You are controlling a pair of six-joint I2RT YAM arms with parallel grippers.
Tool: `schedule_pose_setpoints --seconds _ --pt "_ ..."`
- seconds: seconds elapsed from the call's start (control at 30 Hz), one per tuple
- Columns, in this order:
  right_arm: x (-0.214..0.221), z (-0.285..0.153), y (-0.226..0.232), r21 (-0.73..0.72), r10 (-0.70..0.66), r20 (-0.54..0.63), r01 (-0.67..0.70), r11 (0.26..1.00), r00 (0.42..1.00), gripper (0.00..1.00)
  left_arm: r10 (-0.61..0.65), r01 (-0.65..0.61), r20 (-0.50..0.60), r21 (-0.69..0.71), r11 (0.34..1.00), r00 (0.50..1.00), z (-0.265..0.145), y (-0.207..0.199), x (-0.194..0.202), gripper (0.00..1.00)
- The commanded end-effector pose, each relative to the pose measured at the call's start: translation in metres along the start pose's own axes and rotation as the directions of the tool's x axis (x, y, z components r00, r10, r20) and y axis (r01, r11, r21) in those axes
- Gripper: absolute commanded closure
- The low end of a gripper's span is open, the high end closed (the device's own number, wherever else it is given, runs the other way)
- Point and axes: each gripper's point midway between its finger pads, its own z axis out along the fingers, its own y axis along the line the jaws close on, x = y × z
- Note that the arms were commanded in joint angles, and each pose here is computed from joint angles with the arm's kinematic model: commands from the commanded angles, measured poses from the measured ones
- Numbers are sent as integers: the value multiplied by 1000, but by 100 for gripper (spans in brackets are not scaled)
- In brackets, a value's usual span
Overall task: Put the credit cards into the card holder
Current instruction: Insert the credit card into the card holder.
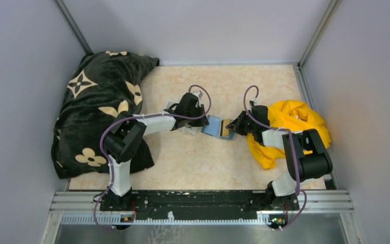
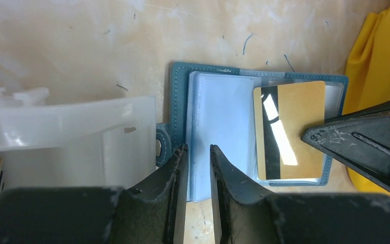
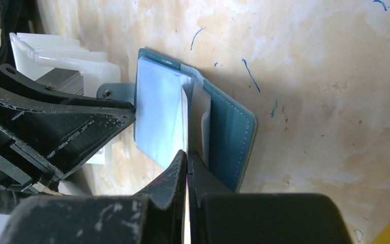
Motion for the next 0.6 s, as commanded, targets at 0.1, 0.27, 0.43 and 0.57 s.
schedule_pose_setpoints --seconds 0.1,0.27,0.43,0.57 --pt "-20 0 15 -7 11 39 -10 1000 999 100 49 -48 13 -68 997 999 1 10 -5 71" --pt "-19 2 16 -6 37 30 -37 999 999 100 58 -58 2 -84 995 998 0 13 0 71" --pt "-17 6 15 -11 61 16 -61 998 998 100 62 -63 -11 -93 994 998 0 16 6 72" --pt "-14 9 13 -10 73 10 -73 997 997 100 60 -62 -25 -92 994 998 1 17 12 73"
